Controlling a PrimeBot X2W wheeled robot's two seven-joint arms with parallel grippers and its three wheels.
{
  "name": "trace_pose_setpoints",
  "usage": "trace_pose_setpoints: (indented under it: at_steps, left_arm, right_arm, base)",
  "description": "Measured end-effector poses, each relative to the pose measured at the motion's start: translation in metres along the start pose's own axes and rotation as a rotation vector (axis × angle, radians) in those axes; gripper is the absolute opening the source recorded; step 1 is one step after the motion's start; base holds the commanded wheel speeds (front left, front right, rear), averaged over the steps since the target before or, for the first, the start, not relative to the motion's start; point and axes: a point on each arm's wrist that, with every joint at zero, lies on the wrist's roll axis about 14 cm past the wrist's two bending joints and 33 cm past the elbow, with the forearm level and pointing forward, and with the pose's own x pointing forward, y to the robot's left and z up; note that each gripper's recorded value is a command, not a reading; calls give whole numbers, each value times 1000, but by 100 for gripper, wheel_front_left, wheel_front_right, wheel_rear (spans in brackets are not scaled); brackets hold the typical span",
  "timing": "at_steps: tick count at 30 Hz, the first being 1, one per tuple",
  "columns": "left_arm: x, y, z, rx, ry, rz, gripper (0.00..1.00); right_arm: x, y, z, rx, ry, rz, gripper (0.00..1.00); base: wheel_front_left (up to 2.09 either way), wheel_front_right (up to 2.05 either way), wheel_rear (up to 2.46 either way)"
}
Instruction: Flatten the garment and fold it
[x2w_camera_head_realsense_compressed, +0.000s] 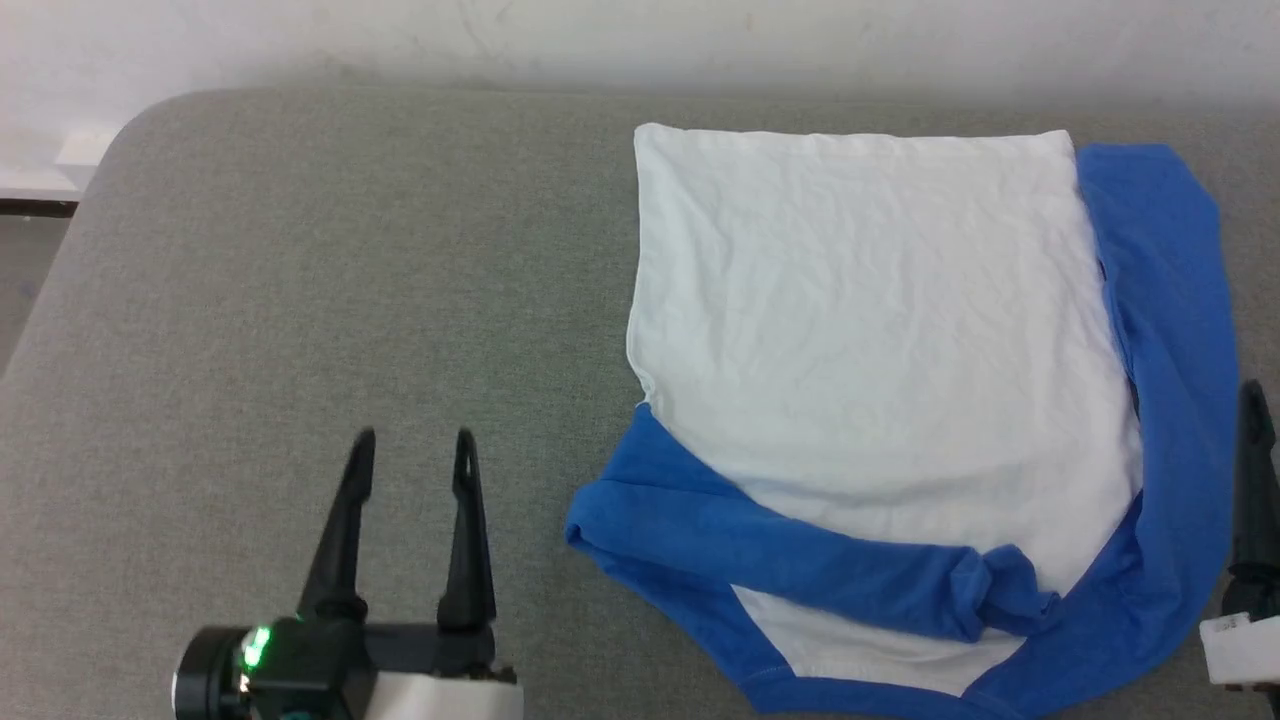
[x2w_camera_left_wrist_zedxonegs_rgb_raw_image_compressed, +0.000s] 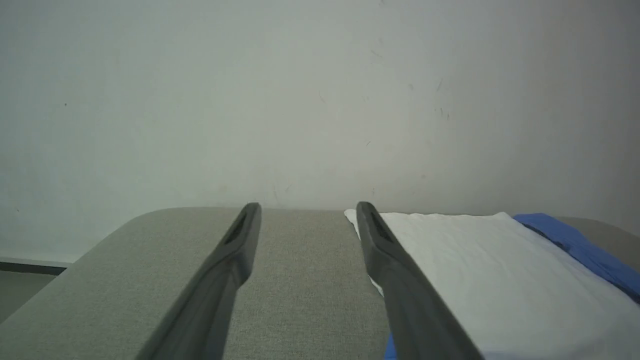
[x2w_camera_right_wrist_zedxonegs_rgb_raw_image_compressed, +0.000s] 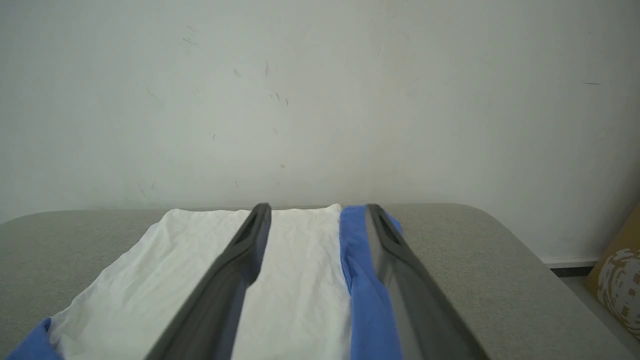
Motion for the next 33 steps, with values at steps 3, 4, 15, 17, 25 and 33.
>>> trace_pose_setpoints:
  at_steps: [3,4,15,17,25,33]
  left_arm:
    - [-14,3,-25,31,77,-4,100]
    - [-16,4,-32,34,97,-1,100]
    - [-2,9,-33,-36,72,44,100]
    - [1,11,-33,-44,66,52,100]
    - [17,9,-35,-61,45,80,100]
    - [40,8,-45,-38,28,100,100]
  right_arm:
    - [-3,0,-6,12,16,-1,100]
    - [-4,-1,-8,16,22,-3,100]
    - [-2,-5,-22,22,53,-16,100]
    - [-1,-6,-22,10,55,-18,100]
    - [53,-17,28,-9,-50,45,100]
    - [145,-32,68,-62,-53,146,100]
  base:
    - [0,0,0]
    - [0,0,0]
    - [0,0,0]
    - [0,0,0]
    - [0,0,0]
    - [0,0,0]
